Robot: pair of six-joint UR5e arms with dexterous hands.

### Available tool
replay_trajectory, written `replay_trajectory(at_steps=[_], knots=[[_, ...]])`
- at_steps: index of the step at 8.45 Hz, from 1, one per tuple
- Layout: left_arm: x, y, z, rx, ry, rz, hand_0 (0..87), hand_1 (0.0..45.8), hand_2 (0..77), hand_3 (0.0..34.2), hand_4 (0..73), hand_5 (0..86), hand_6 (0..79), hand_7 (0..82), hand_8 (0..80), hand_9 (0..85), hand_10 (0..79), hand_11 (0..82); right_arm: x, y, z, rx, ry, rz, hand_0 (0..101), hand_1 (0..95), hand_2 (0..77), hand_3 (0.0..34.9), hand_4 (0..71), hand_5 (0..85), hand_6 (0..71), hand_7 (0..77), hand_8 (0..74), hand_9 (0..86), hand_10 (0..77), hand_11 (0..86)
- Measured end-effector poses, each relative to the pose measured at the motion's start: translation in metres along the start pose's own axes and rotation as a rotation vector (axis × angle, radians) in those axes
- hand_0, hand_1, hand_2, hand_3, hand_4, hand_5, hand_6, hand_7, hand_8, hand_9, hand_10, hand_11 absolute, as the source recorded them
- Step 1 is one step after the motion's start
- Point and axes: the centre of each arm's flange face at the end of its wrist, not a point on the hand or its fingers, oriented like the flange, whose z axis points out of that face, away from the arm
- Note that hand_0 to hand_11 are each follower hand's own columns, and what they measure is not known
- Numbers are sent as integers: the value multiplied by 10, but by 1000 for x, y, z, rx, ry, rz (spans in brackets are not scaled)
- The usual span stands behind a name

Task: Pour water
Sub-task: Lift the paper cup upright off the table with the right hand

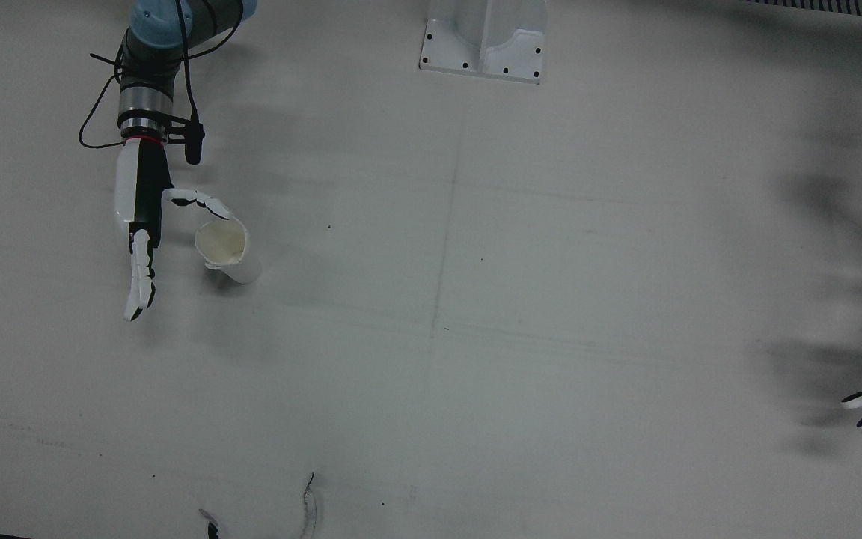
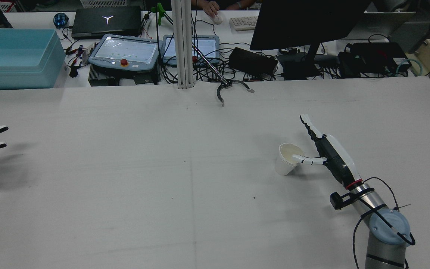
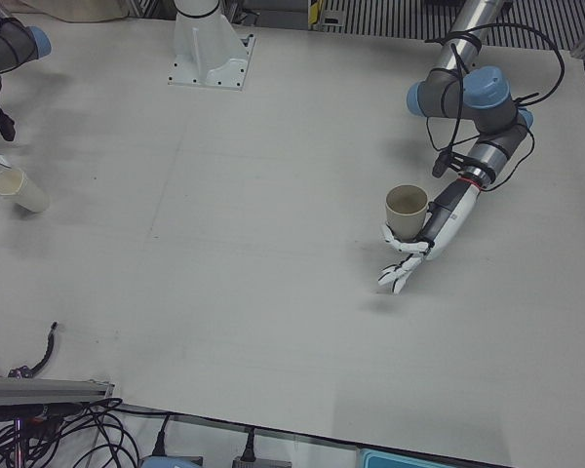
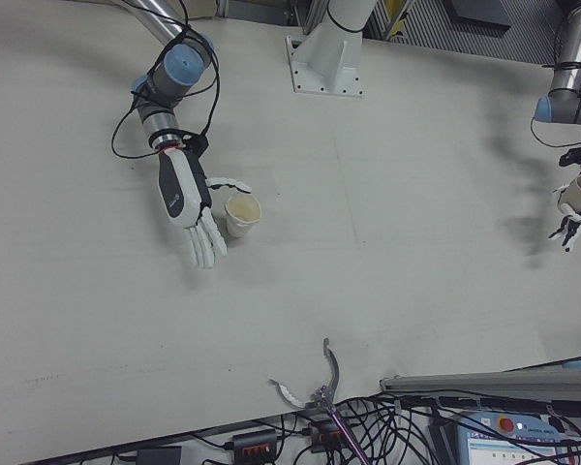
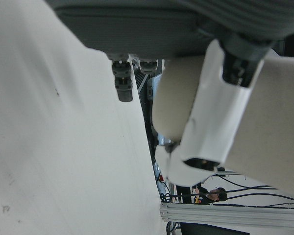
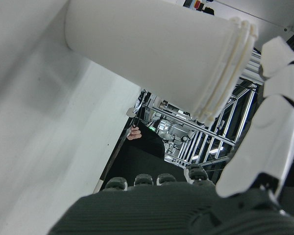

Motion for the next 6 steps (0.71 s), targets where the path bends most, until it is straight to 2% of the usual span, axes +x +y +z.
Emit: replay_trajectory(at_steps=[1, 2, 3, 4, 5, 6], knots=[[0, -1, 0, 1, 0, 0, 806, 284, 469, 0, 611, 376, 142, 104, 54, 5, 109, 196, 11, -1, 2, 4, 12, 16, 433, 169, 191, 31, 0, 16, 5, 11, 5, 5, 0, 5], [0, -2, 2, 1, 0, 0, 805, 284, 469, 0, 611, 376, 142, 104, 54, 11, 109, 196, 19, 1, 4, 2, 19, 33, 430, 120, 224, 31, 0, 22, 5, 11, 5, 5, 0, 5], [-1, -3, 3, 1, -1, 0, 805, 284, 469, 0, 611, 376, 142, 104, 54, 11, 109, 196, 23, 5, 7, -1, 20, 45, 430, 120, 224, 31, 0, 22, 5, 11, 5, 5, 0, 5], [-1, -4, 3, 2, -1, 0, 807, 284, 469, 0, 611, 376, 142, 114, 54, 11, 109, 196, 25, 8, 8, -4, 21, 53, 429, 191, 218, 52, 0, 27, 5, 11, 5, 5, 0, 5], [-1, -5, 3, 4, -2, 0, 807, 284, 469, 0, 611, 376, 142, 114, 54, 11, 109, 196, 26, 12, 9, -7, 22, 57, 429, 191, 218, 52, 0, 27, 5, 11, 5, 5, 0, 5], [-2, -5, 3, 5, -2, 0, 807, 284, 469, 0, 611, 376, 142, 114, 54, 11, 109, 196, 27, 15, 10, -10, 21, 61, 438, 147, 218, 53, 0, 27, 5, 5, 5, 5, 0, 5]])
